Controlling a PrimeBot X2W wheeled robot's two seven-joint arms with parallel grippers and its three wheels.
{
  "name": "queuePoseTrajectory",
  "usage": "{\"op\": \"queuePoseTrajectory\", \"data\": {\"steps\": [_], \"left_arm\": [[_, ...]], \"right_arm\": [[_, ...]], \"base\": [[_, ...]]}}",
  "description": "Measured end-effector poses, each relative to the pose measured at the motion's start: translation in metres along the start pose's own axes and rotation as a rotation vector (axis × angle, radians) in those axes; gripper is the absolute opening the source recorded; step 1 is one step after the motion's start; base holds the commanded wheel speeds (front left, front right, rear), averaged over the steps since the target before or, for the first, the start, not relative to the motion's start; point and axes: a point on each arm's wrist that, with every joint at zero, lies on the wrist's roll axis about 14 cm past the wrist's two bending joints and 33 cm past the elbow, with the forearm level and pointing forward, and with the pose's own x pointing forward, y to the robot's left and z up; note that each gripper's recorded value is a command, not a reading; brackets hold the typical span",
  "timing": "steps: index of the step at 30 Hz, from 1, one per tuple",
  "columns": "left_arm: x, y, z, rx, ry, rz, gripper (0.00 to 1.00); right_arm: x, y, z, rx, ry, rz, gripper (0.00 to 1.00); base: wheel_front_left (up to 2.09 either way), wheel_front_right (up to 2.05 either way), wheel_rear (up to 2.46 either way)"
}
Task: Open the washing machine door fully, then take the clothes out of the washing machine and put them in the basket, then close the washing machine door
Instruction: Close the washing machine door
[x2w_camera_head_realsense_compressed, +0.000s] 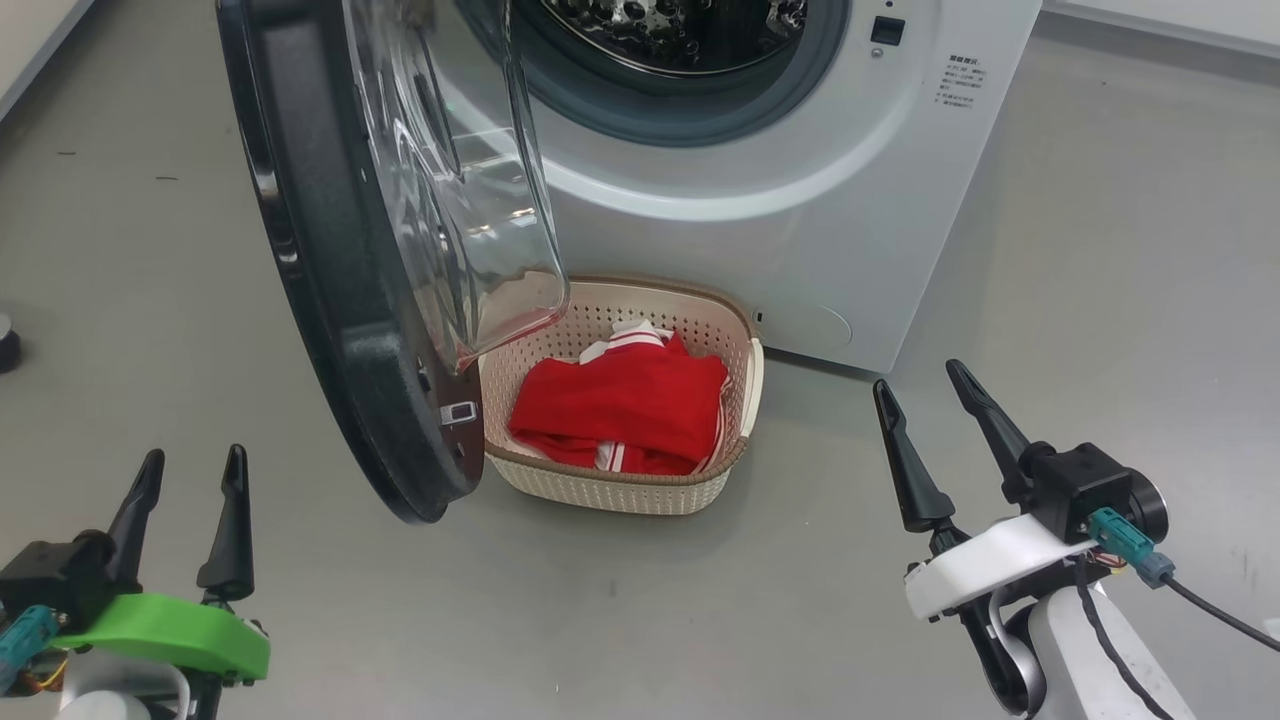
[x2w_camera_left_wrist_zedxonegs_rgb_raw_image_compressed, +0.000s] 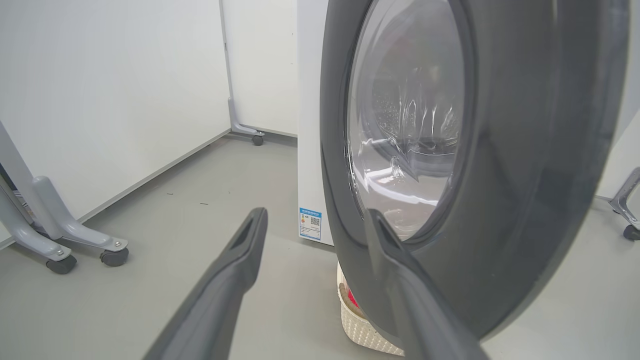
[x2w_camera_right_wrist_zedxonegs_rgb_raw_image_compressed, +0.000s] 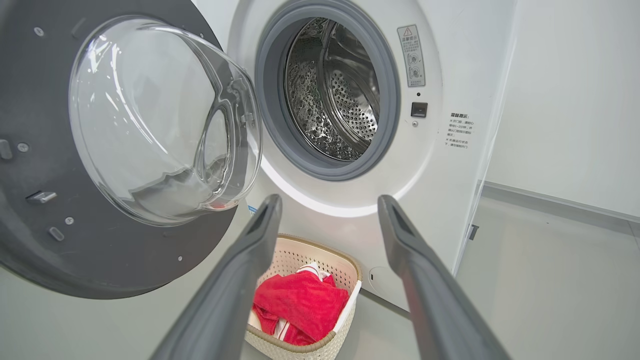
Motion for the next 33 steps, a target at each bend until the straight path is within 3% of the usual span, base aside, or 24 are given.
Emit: {"op": "queuePoseTrajectory", "data": {"steps": [12, 13, 14, 15, 25, 33], "left_arm": [[-0.001, -0.002, -0.002, -0.003, 0.001, -0.008, 1.00], [-0.001, -0.003, -0.003, -0.005, 0.004, -0.011, 0.85], [-0.001, -0.005, -0.004, -0.006, 0.007, -0.015, 0.32], [-0.001, -0.006, -0.005, -0.006, 0.009, -0.018, 0.00], [0.000, -0.011, -0.006, -0.015, 0.015, -0.038, 0.00], [0.018, -0.005, 0.033, -0.066, -0.089, -0.031, 0.00]], "right_arm": [[-0.002, 0.002, 0.005, -0.008, -0.009, 0.000, 1.00], [-0.003, 0.002, 0.005, -0.008, -0.009, 0.000, 1.00], [-0.003, 0.002, 0.005, -0.008, -0.009, 0.000, 1.00], [-0.003, 0.002, 0.005, -0.008, -0.009, 0.000, 1.00], [-0.004, 0.001, 0.002, -0.006, -0.003, -0.004, 1.00], [-0.005, 0.000, 0.000, -0.002, 0.003, -0.005, 1.00]], "base": [[0.00, 0.00, 0.00], [0.00, 0.00, 0.00], [0.00, 0.00, 0.00], [0.00, 0.00, 0.00], [0.00, 0.00, 0.00], [0.00, 0.00, 0.00]]}}
